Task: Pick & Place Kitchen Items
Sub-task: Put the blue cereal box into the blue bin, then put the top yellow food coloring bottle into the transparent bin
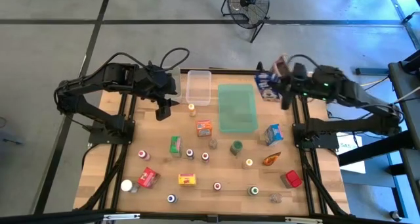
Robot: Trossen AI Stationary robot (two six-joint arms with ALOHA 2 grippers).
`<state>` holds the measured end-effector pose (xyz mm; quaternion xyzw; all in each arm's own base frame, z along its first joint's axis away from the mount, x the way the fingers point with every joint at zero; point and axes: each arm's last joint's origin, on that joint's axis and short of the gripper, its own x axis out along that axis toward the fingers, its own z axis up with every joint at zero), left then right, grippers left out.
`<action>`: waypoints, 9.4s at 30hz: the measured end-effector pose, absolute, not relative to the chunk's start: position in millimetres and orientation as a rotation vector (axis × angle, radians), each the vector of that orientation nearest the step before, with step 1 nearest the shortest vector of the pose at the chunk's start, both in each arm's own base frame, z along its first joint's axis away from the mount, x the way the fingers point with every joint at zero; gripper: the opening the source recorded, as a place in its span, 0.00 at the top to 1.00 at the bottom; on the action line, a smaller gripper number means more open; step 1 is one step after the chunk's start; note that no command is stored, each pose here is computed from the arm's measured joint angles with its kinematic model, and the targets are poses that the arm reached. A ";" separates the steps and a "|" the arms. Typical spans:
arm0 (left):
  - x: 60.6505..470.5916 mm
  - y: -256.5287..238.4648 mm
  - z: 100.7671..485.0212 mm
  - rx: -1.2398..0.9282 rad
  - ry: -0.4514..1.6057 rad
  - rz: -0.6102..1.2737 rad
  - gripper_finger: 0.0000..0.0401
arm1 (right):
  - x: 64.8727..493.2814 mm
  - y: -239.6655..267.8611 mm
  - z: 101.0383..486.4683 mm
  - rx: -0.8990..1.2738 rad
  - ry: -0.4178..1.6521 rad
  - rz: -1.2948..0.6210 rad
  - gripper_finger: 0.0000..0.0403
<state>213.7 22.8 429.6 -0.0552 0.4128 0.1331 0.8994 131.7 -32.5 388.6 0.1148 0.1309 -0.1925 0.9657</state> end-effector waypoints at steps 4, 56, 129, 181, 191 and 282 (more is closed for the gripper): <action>213.6 22.8 429.5 -0.114 0.856 0.275 0.54 | 126.5 -28.8 360.3 0.303 0.251 -0.313 0.80; 210.0 24.4 426.2 -0.320 0.896 0.273 0.54 | 255.0 -84.8 179.5 0.327 -0.048 -0.727 0.80; 218.0 67.5 377.0 -0.300 1.023 0.245 0.54 | 351.7 -69.7 107.8 0.048 0.174 -0.901 0.48; 239.6 -13.3 451.8 -0.338 0.470 -0.073 0.54 | 209.9 54.9 402.1 0.503 0.408 0.311 0.46; 238.4 -27.6 451.8 -0.276 0.450 0.031 0.54 | 185.1 75.2 410.3 0.487 0.607 0.362 0.46; 319.3 120.6 212.4 0.131 1.356 -0.084 0.54 | 182.7 82.4 388.9 0.445 0.764 0.126 0.46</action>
